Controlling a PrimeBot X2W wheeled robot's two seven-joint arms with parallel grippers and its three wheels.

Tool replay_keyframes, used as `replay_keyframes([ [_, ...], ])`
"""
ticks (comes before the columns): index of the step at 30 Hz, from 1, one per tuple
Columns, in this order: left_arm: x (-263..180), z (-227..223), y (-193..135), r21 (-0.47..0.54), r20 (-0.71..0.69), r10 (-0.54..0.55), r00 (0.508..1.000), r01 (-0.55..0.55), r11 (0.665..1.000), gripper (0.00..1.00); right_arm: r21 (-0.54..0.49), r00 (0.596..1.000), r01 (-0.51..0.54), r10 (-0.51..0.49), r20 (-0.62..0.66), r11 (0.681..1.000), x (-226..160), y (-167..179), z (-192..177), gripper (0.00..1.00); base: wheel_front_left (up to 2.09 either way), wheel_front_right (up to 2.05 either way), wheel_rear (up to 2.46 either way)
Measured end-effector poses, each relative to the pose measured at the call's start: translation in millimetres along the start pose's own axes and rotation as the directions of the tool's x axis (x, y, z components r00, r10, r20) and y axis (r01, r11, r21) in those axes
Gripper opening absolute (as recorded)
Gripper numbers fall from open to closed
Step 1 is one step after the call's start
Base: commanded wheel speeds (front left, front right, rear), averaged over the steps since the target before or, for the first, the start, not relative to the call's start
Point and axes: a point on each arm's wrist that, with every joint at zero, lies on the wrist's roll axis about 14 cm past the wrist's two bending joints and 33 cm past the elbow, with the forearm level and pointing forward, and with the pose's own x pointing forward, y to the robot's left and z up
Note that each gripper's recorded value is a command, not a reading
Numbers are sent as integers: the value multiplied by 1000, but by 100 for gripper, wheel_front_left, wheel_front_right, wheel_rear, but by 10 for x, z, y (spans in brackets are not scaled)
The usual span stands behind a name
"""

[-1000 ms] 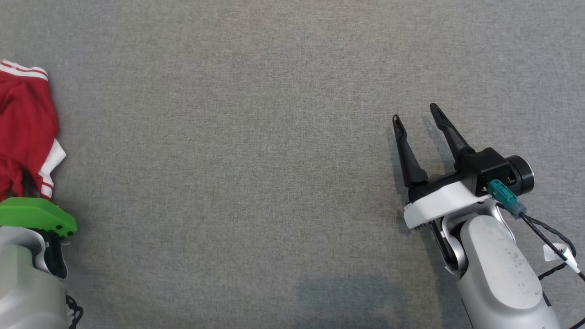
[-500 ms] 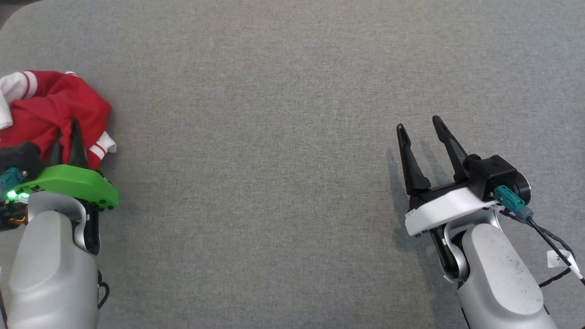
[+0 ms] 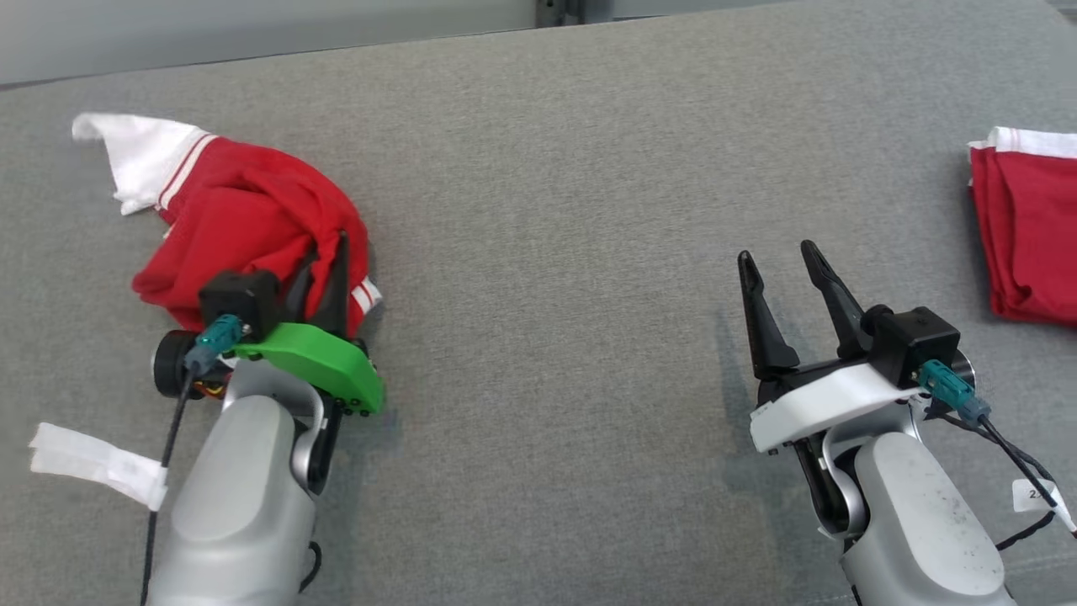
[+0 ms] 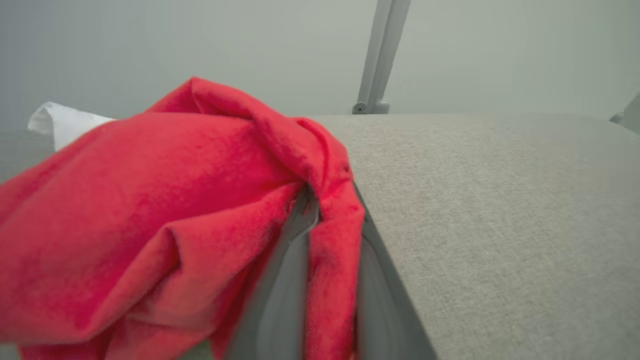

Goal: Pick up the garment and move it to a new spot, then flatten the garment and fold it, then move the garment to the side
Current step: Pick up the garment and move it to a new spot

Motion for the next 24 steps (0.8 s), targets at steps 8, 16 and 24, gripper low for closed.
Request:
replay_keyframes([
  [8, -6, -272, -1154, -23, -57, -295, 954, 294, 955, 0, -3, 993, 114, -114, 21, 993, -302, -358, 142, 100, 0, 0, 0],
  [16, -262, -365, -1867, -31, -72, -484, 872, 483, 875, 0, -7, 981, 190, -190, 41, 982, -565, -571, 254, 100, 0, 0, 0],
  [24, -328, -251, -1588, -36, -29, -371, 928, 370, 928, 100, -1, 979, 193, -192, 63, 981, -635, -554, 333, 100, 0, 0, 0],
])
